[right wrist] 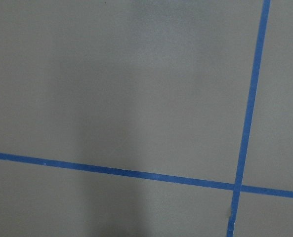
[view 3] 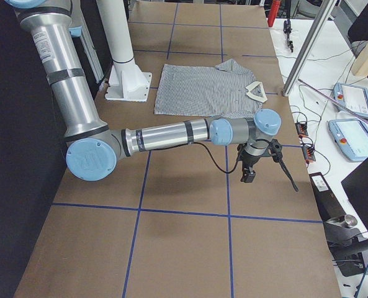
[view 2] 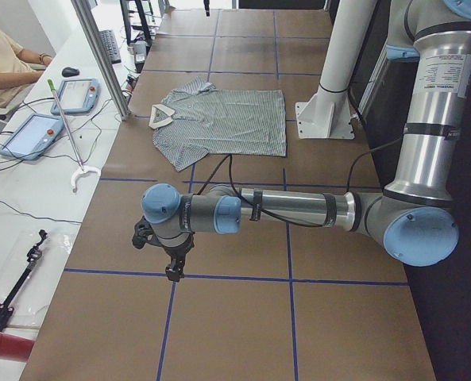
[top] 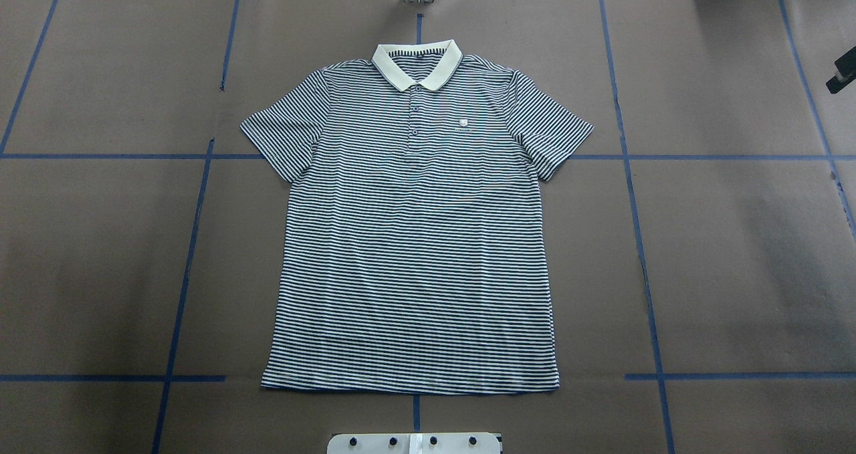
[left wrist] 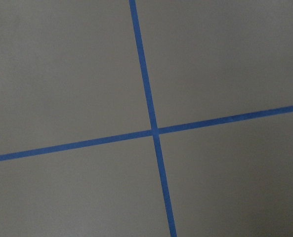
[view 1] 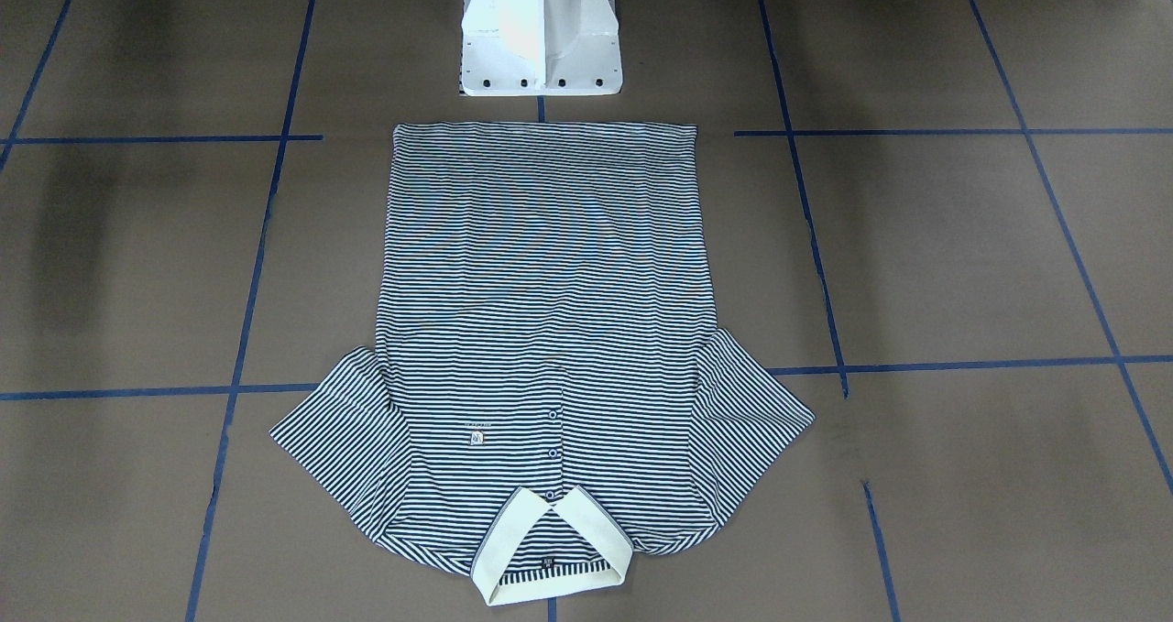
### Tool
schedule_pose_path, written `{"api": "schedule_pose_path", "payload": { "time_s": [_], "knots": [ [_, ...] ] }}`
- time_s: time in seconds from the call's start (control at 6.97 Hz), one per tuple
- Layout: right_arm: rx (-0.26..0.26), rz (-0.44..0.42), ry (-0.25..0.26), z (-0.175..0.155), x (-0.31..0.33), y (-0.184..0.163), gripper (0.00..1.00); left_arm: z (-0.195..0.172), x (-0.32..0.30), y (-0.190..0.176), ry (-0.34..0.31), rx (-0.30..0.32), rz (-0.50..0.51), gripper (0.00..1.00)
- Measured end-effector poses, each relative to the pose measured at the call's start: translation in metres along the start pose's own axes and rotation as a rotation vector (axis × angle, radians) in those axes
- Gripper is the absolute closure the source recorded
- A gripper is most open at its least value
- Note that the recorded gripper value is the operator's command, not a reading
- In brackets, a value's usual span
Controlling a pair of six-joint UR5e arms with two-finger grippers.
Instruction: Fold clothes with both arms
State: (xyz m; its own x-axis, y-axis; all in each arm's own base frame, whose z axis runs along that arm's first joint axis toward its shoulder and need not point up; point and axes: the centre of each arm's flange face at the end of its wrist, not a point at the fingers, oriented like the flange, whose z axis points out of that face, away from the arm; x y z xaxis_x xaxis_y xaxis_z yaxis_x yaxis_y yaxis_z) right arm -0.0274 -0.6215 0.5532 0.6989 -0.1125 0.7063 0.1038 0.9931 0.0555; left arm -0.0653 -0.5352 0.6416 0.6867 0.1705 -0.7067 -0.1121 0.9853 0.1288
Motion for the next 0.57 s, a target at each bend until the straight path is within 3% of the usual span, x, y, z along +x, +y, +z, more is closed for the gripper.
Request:
{"api": "schedule_pose_path", "payload": {
  "time_s": [0.29, 0.57],
  "knots": [
    [0.006, -0.003, -0.002, 0.013, 0.014, 0.015, 0.00, -0.010, 0.004, -0.002, 0.010, 0.053, 0.042, 0.00],
    [0.066, -0.070, -0.012, 0.041, 0.034, 0.039, 0.00, -0.011, 0.010, 0.002, 0.022, 0.076, 0.060, 0.00]
  ]
}}
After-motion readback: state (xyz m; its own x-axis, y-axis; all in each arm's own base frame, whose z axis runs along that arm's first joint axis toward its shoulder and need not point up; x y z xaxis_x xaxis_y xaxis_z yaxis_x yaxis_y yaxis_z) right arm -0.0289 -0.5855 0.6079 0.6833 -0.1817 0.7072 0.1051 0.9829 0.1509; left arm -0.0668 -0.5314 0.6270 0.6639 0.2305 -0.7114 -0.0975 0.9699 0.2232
